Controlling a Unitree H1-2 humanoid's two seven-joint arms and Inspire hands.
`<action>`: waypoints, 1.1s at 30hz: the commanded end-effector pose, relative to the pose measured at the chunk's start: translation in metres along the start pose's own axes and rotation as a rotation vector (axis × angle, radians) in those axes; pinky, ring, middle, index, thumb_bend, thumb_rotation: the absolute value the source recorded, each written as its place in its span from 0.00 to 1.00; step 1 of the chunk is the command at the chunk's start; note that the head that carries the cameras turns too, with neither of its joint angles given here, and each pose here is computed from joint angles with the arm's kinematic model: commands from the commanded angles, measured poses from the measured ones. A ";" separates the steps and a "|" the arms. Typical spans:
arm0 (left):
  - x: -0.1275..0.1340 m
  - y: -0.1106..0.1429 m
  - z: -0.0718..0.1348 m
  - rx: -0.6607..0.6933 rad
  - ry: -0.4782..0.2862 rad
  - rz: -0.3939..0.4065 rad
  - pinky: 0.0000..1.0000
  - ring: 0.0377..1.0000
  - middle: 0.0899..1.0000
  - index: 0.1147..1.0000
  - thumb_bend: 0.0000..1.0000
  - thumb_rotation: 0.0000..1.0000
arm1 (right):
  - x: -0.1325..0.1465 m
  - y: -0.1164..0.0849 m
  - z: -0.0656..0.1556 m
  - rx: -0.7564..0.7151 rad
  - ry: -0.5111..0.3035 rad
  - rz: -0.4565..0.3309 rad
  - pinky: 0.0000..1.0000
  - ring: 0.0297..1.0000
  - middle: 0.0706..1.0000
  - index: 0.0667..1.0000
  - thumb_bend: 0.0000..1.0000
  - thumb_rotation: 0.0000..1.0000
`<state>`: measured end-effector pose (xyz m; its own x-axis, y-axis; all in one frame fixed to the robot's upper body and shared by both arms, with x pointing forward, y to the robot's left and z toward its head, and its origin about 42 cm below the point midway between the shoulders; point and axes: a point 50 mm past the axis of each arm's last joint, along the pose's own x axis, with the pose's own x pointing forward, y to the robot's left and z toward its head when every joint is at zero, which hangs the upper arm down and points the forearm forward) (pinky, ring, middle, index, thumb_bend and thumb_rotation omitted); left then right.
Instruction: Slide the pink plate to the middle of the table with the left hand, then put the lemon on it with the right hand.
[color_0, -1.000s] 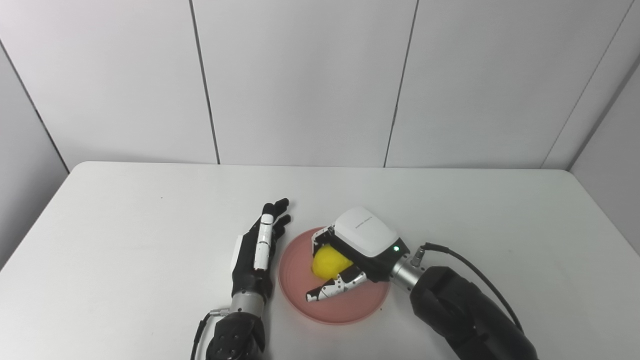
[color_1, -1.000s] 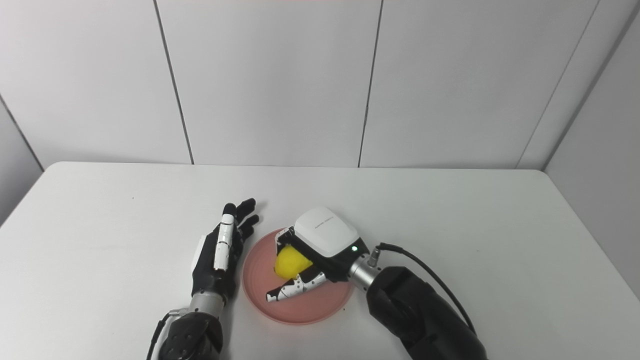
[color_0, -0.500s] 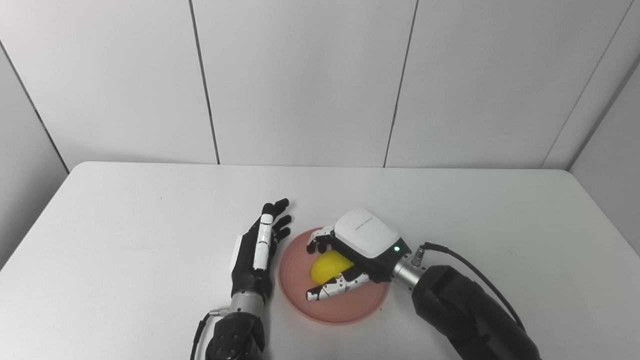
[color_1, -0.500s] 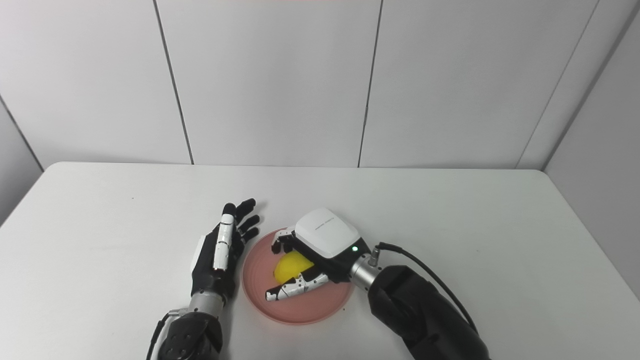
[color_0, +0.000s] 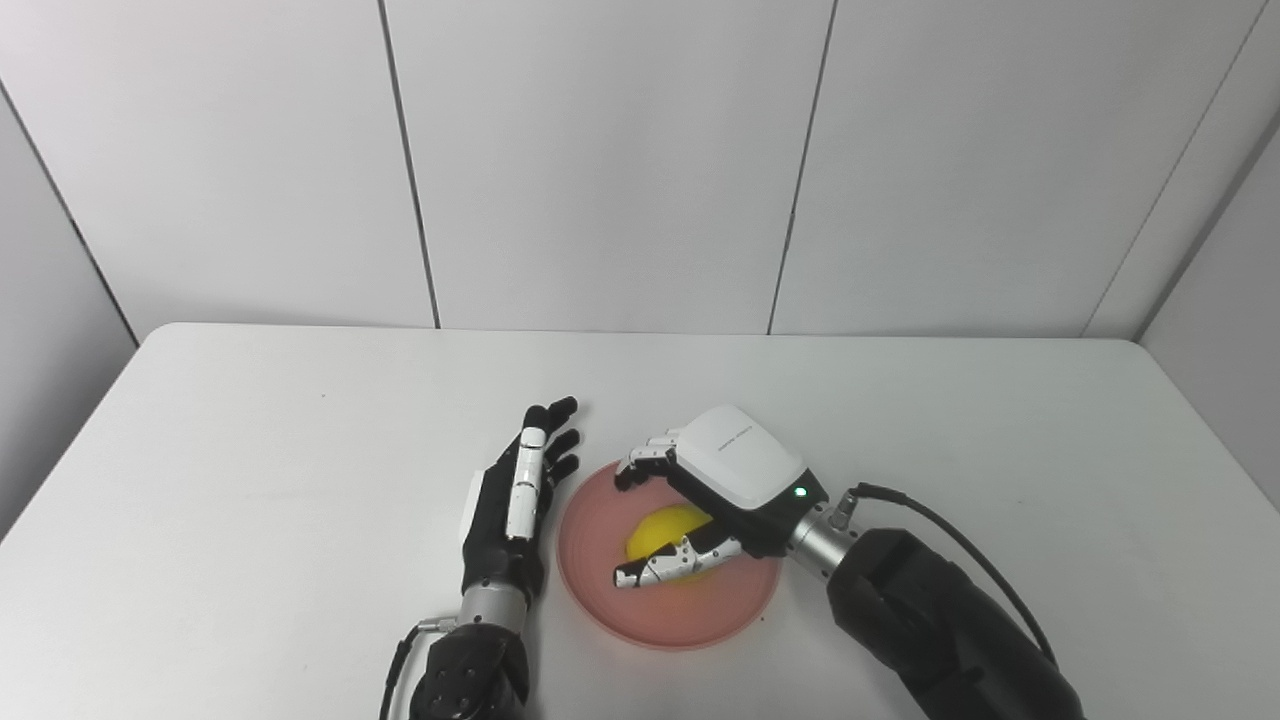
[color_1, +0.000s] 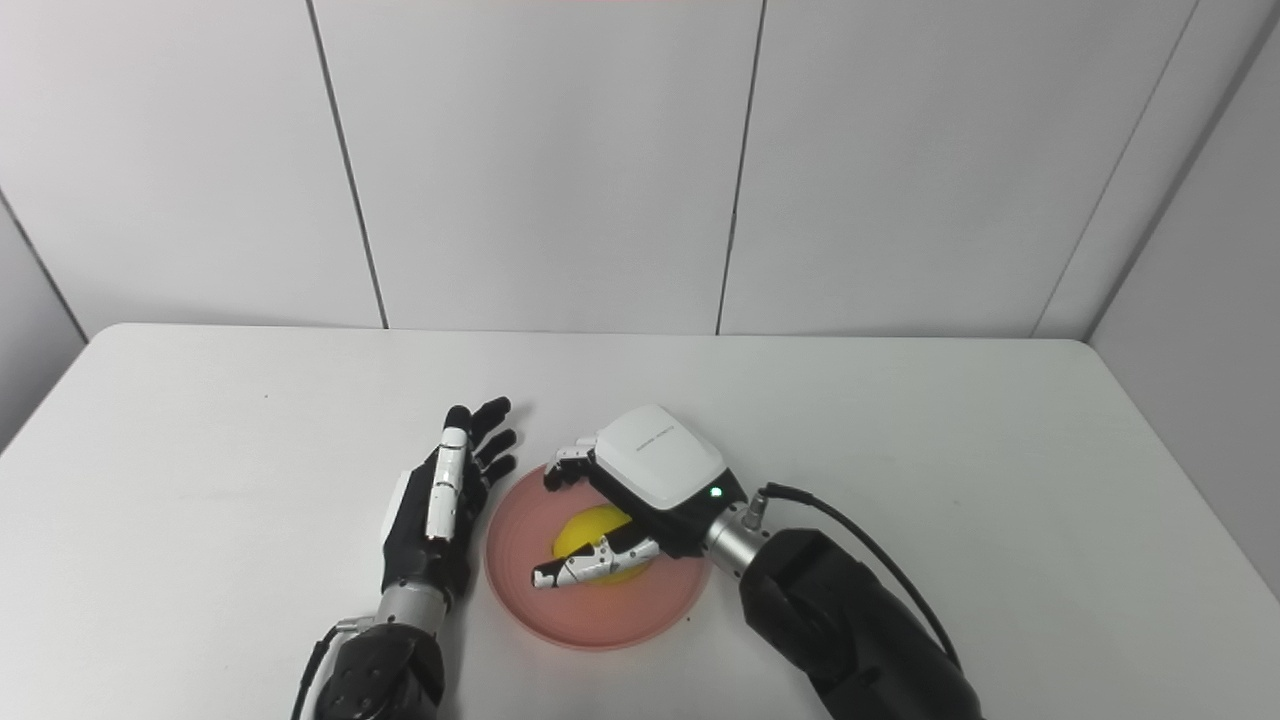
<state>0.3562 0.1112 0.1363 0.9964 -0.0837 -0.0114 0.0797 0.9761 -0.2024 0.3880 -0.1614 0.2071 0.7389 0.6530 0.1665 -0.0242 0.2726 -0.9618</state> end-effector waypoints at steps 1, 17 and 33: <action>-0.001 -0.009 -0.003 -0.033 0.008 0.023 0.88 0.84 0.85 0.74 0.62 0.94 | 0.004 -0.017 0.004 0.109 -0.018 -0.109 0.55 0.62 0.67 0.71 0.68 0.93; 0.007 0.004 0.001 -0.079 0.008 0.045 0.79 0.88 0.92 0.76 0.63 0.95 | -0.030 0.010 -0.027 0.844 0.234 -0.562 0.78 0.84 0.86 0.87 0.69 1.00; 0.043 0.042 0.015 0.052 -0.058 0.075 1.00 0.96 0.95 0.93 0.67 0.97 | -0.051 0.067 -0.034 1.099 0.497 -0.661 1.00 0.97 0.98 1.00 0.70 1.00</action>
<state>0.3937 0.1497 0.1354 0.9998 0.0006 0.0187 0.0024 0.9873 -0.1591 0.3725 -0.2026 0.1319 0.9772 -0.0519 0.2060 0.0609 0.9974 -0.0373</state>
